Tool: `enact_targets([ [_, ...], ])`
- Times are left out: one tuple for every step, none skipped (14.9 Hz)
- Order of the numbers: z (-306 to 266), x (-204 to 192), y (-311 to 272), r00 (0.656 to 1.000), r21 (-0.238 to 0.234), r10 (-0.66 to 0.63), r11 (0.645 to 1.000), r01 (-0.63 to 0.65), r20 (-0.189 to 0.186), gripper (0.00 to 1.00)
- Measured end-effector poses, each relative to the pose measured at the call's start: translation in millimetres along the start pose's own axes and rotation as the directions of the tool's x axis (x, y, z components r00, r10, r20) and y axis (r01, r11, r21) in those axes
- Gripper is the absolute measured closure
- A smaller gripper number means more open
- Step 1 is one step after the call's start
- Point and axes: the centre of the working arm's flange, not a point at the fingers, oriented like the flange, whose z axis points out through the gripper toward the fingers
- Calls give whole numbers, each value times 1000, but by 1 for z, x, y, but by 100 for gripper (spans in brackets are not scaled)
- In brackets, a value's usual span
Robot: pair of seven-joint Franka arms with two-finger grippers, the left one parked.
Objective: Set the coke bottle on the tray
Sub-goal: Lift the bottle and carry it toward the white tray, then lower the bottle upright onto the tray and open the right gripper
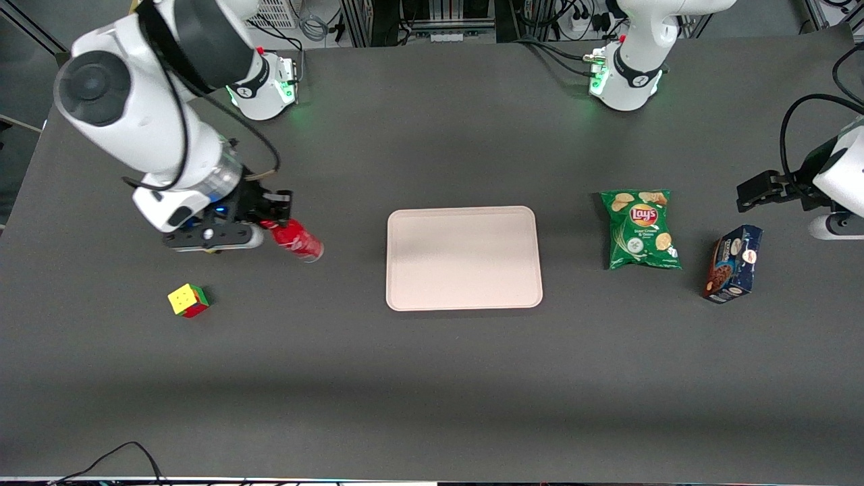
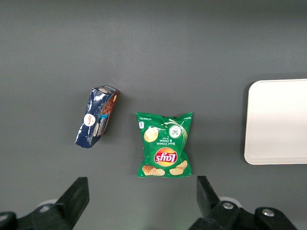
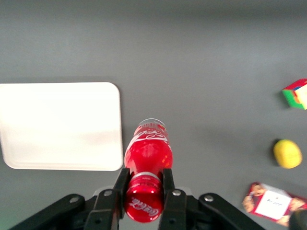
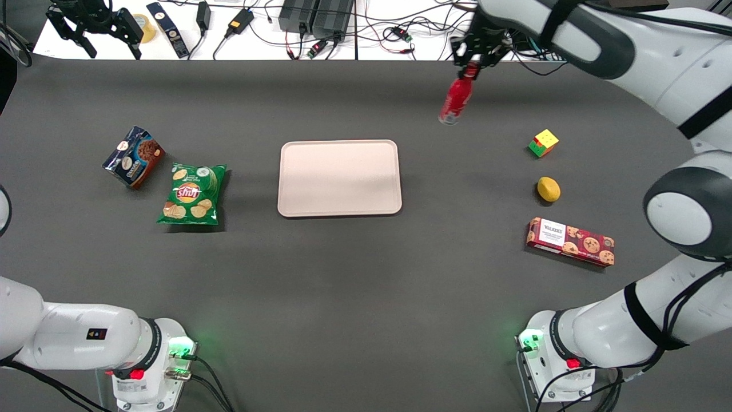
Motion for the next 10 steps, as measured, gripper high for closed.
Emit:
enact_targets([
  [3,-1,-18,1000,4,17,1000,-17,4,68],
  [10,-3,-37,999,6,32,999,-32,13,68],
  [20,-5,-57,999,7,47,999,-47,25,68],
  [31,-6,-77,997,6,64,998,-65,39,68],
  [45,-7,-96,995,4,82,997,-82,52,68],
  [60,-8,-115,993,-1,99,995,-99,59,68],
  [75,-8,-130,992,-10,110,994,-110,58,68],
  [91,-8,-144,992,-21,119,993,-118,52,68],
  [106,-9,-156,991,-32,129,991,-128,43,68],
  [122,-9,-166,990,-45,137,990,-136,33,68],
])
